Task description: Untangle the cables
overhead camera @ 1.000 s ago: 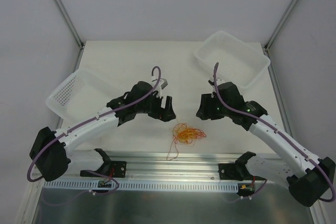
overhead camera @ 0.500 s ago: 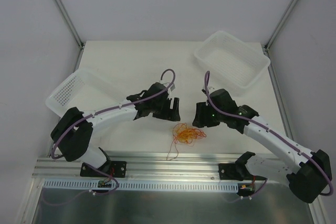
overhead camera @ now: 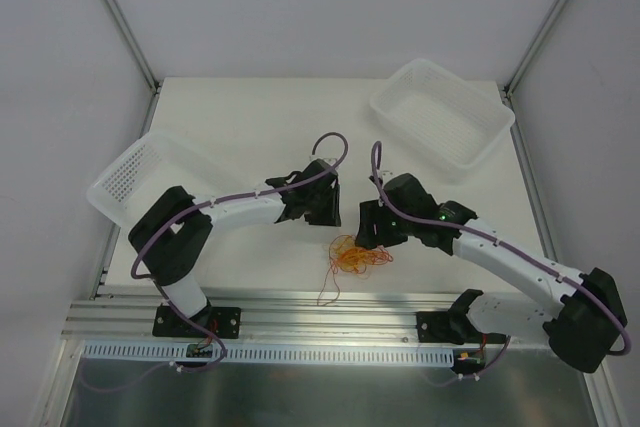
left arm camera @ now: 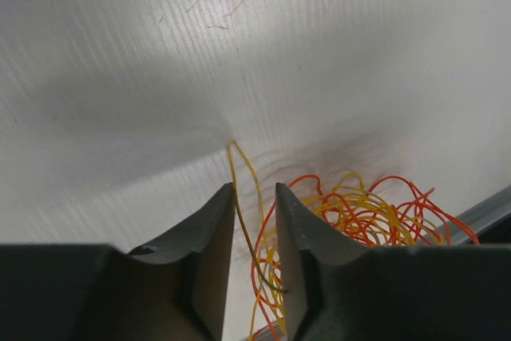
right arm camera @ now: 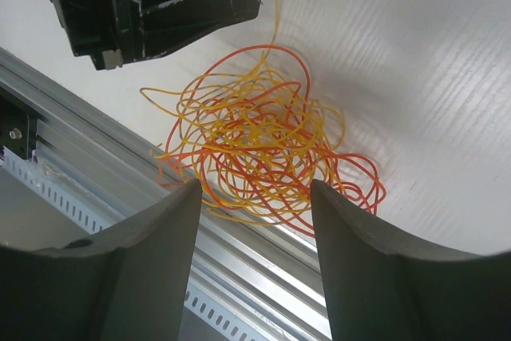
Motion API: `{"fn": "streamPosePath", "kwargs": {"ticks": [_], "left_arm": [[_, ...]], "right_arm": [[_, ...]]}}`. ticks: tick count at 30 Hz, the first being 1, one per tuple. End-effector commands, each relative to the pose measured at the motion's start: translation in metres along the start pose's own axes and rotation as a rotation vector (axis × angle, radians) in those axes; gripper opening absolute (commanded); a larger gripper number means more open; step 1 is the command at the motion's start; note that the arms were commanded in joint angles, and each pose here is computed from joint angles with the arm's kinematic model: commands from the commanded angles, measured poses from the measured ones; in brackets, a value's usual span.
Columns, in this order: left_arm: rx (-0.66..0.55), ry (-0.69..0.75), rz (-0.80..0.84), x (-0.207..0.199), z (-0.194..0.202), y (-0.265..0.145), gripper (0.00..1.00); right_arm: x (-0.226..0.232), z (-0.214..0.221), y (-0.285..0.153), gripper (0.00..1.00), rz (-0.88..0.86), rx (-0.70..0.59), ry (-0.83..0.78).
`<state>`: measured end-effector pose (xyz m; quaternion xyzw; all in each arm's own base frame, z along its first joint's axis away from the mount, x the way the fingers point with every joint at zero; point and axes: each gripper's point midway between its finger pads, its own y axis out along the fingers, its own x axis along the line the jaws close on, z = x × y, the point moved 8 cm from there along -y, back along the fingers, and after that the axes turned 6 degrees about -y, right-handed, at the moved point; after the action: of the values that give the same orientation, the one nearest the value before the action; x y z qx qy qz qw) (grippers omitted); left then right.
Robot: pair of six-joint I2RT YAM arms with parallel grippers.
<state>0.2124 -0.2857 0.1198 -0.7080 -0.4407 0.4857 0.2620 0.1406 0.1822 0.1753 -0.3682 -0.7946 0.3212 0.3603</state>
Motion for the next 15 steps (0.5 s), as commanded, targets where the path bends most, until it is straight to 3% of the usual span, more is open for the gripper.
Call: {"fn": "streamPosePath", "kwargs": {"ticks": [1, 5, 10, 13, 15], "left_arm": [[-0.038, -0.013, -0.001, -0.009, -0.008, 0.002, 0.24], [-0.053, -0.004, -0.043, -0.005, -0.009, 0.010, 0.01], [-0.101, 0.041, -0.047, -0.006, -0.018, 0.002, 0.00], [-0.167, 0.077, -0.053, -0.009, -0.028, -0.013, 0.00], [-0.215, 0.088, -0.062, -0.009, -0.039, -0.024, 0.00]], "right_arm": [[0.013, -0.012, 0.002, 0.61, -0.023, -0.047, -0.016], [0.016, -0.013, 0.010, 0.61, -0.016, -0.031, -0.030], [0.018, -0.012, 0.022, 0.61, -0.005, 0.003, -0.052], [0.015, -0.009, 0.029, 0.57, 0.011, 0.026, -0.056], [0.011, -0.004, 0.035, 0.49, 0.030, 0.051, -0.061]]}}
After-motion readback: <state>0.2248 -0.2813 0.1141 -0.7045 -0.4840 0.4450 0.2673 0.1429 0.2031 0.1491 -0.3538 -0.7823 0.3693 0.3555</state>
